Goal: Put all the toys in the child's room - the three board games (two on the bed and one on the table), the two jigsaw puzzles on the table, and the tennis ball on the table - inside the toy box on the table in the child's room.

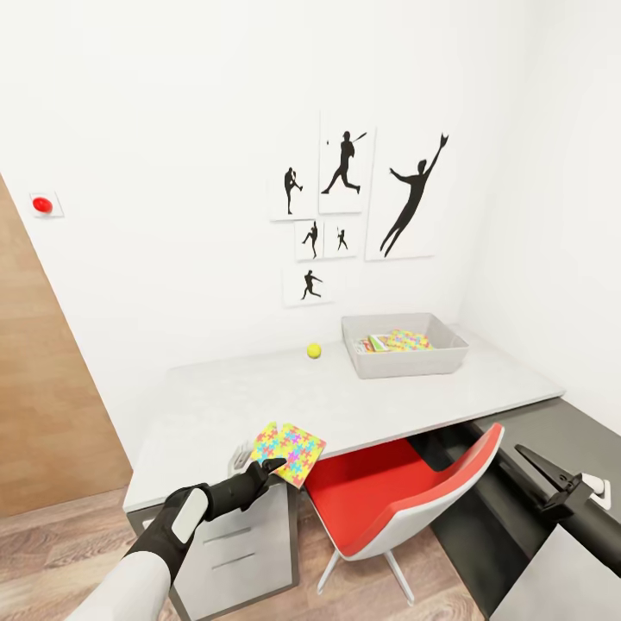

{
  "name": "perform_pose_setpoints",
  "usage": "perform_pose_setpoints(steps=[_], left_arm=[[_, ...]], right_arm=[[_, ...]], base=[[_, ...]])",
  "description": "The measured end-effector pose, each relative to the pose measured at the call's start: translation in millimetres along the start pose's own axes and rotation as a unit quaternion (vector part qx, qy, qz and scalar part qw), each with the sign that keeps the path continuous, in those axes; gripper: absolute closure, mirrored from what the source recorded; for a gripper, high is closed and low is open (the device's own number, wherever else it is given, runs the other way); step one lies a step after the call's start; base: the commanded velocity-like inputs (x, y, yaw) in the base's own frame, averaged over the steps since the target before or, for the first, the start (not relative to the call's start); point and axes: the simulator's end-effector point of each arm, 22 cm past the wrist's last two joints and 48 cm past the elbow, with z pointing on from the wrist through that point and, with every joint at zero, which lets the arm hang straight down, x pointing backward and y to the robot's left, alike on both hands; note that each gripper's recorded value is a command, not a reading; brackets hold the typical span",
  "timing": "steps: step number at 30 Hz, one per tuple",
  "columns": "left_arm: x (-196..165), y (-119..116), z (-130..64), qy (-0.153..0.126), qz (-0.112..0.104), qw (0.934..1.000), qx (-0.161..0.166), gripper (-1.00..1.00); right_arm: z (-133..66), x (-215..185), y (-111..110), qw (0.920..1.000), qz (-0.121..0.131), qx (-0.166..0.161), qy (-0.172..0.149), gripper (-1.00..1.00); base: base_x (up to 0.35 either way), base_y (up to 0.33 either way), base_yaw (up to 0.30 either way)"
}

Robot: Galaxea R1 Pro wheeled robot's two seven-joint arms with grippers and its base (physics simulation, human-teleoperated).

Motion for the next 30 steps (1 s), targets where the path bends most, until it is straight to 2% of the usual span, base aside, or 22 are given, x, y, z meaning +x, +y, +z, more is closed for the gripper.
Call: perform_pose_setpoints(steps=[7,17,30], left_arm=[[0.9,7.8,4.6,0.0,0.0,1.0,0.0,-1.0],[0.6,7.6,4.5,-0.001,0.0,1.0,0.0,-1.0],[1.2,7.8,4.8,0.0,0.001,1.0,-0.001,-1.0]], right_arm=[[-0.6,2.9,-8.6,1.0,0.0,0.0,0.0,-1.0],[-0.7,2.6,-8.5,1.0,0.0,0.0,-0.001,-1.0],[-0.5,3.1,-8.6,1.0,0.0,0.0,-0.001,-1.0]], base=[[0.0,0.0,0.0],[0.003,0.001,0.0],[0.084,0.041,0.0]])
